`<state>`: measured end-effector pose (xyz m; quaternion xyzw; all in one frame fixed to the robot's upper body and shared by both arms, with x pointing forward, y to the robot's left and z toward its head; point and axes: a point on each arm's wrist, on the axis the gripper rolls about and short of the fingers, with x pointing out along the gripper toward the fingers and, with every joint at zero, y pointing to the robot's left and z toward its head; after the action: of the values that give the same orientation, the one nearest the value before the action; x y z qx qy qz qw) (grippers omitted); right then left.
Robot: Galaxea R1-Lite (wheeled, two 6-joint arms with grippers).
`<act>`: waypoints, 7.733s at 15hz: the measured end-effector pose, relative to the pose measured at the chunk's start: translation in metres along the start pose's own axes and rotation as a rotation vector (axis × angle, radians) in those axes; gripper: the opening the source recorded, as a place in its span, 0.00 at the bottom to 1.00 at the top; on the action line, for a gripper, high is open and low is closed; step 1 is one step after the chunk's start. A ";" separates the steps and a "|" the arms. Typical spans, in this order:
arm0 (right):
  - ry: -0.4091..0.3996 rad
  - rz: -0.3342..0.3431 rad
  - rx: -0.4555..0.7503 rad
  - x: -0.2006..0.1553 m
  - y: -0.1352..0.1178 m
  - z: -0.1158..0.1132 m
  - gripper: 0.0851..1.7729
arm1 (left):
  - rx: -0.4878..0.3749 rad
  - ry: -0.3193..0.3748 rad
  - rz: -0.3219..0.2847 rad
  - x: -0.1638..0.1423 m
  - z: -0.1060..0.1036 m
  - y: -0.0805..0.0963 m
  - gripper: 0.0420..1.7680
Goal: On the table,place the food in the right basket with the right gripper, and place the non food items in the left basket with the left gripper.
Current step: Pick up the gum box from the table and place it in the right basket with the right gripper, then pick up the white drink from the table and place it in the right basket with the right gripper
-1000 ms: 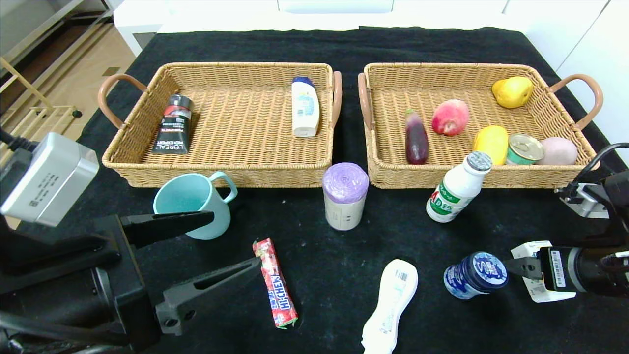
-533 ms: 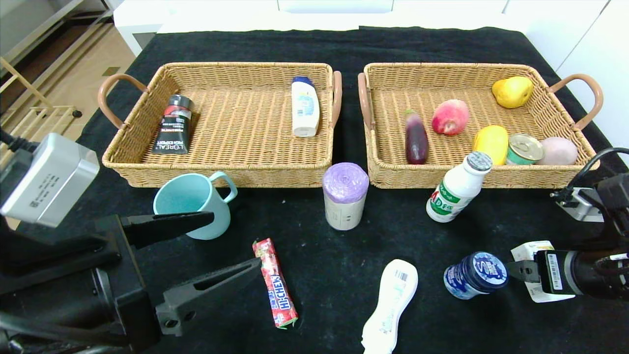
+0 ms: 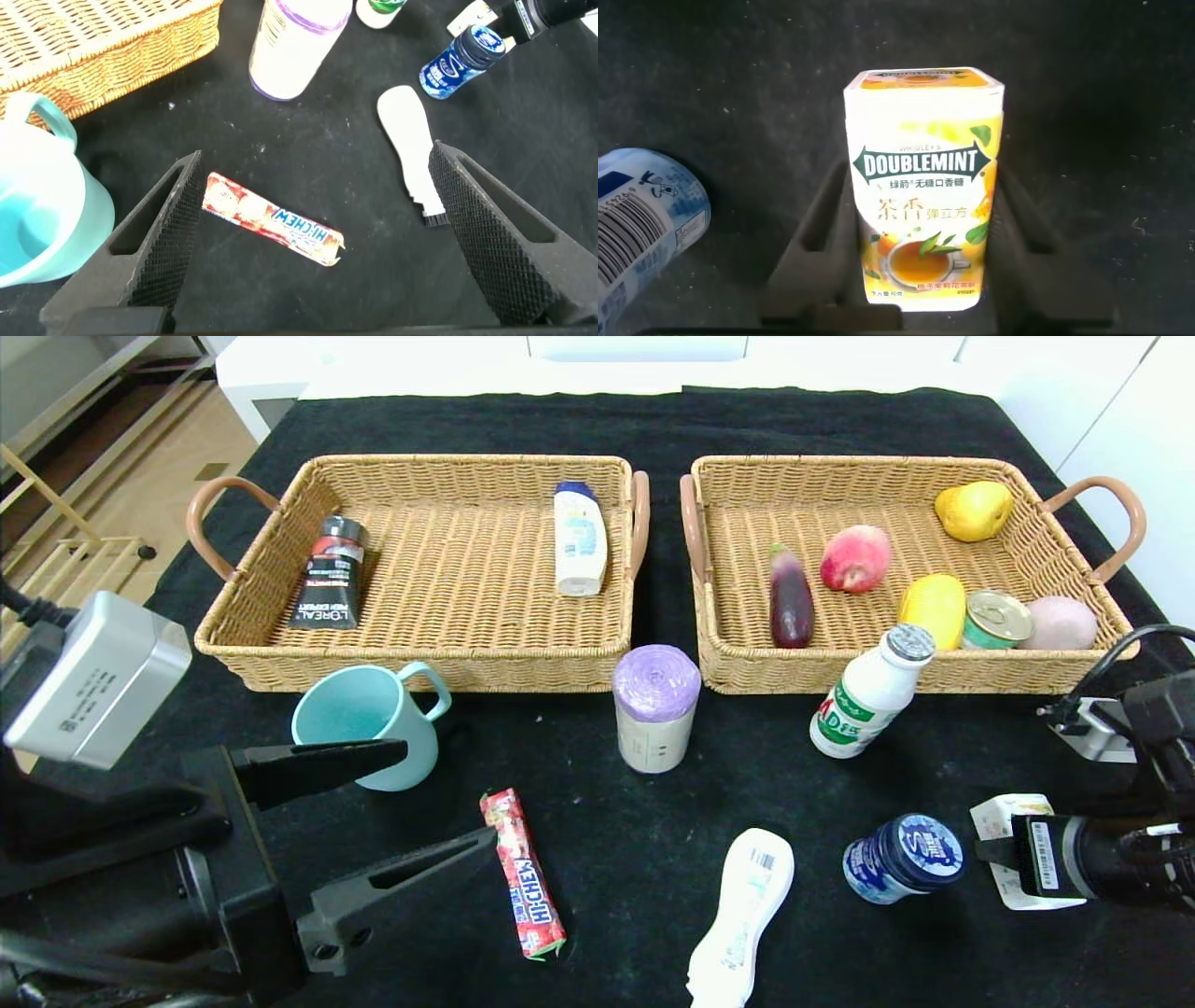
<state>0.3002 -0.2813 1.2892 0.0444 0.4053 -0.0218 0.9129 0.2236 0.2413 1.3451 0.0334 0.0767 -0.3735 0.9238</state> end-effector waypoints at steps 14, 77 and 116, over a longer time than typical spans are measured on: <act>-0.027 0.024 -0.009 -0.012 0.000 -0.002 0.43 | 0.001 0.007 0.001 0.000 -0.002 0.000 0.97; -0.354 0.048 -0.007 -0.074 0.033 0.108 0.93 | 0.048 -0.020 0.018 -0.008 0.000 -0.001 0.97; -0.519 0.226 -0.163 -0.032 0.098 0.036 0.96 | 0.052 -0.002 0.020 -0.005 -0.003 0.000 0.97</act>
<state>0.3125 -0.1871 1.3427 0.0087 0.1510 0.1022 0.9832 0.2196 0.2446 1.3431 0.0578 0.0658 -0.3661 0.9264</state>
